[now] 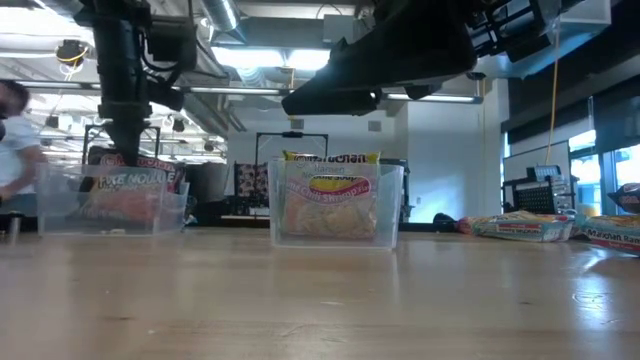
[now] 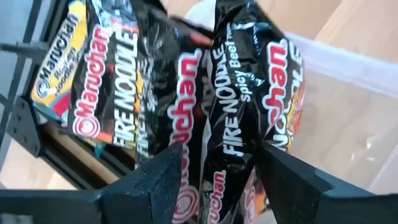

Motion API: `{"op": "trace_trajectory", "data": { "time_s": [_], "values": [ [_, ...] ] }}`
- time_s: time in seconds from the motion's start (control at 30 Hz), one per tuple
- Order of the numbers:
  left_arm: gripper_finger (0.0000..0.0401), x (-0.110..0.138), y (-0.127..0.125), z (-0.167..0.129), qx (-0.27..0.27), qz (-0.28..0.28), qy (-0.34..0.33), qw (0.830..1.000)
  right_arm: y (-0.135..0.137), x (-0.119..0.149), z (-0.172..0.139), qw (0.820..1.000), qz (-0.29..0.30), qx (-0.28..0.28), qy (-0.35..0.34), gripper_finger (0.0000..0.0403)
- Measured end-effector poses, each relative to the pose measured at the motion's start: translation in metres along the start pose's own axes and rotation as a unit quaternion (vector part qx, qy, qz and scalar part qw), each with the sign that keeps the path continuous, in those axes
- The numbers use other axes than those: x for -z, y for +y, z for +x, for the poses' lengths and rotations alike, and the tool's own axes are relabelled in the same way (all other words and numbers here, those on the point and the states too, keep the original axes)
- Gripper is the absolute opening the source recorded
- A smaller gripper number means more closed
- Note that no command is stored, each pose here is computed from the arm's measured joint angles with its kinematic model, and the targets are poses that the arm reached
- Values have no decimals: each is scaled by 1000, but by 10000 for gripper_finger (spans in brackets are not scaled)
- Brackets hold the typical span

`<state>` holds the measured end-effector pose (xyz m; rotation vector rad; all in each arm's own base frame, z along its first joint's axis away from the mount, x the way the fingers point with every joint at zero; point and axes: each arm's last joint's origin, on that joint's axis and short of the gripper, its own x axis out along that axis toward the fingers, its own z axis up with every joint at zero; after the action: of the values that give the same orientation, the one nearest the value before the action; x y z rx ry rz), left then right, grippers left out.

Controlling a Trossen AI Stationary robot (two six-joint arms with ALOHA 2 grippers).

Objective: Sort Maruchan noodles
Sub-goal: Put the black noodle pack into the left transparent bin

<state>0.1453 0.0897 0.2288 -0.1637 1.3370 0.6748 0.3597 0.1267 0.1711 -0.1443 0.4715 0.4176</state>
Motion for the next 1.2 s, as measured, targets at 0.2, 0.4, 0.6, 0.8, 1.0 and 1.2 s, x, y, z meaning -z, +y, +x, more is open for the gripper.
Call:
{"op": "trace_trajectory", "data": {
  "time_s": [0.2,0.4,0.6,0.8,1.0,1.2],
  "values": [
    [200,-1,-1,0,5,10,-6,1000,0,0,0,1000,0,0,1,264],
    [200,1,-4,-3,10,22,-8,1000,0,0,0,1000,6,0,2,264],
    [200,4,-8,-13,15,33,-42,998,0,1,0,1000,15,0,5,264],
    [200,5,-12,-32,52,22,-136,989,0,3,-1,1000,25,1,17,264],
    [199,-5,-27,-51,194,-17,-237,952,4,-11,-23,999,29,24,36,264],
    [199,-12,-54,-67,293,18,-294,910,17,-23,-69,990,88,26,111,264]
  ]
}}
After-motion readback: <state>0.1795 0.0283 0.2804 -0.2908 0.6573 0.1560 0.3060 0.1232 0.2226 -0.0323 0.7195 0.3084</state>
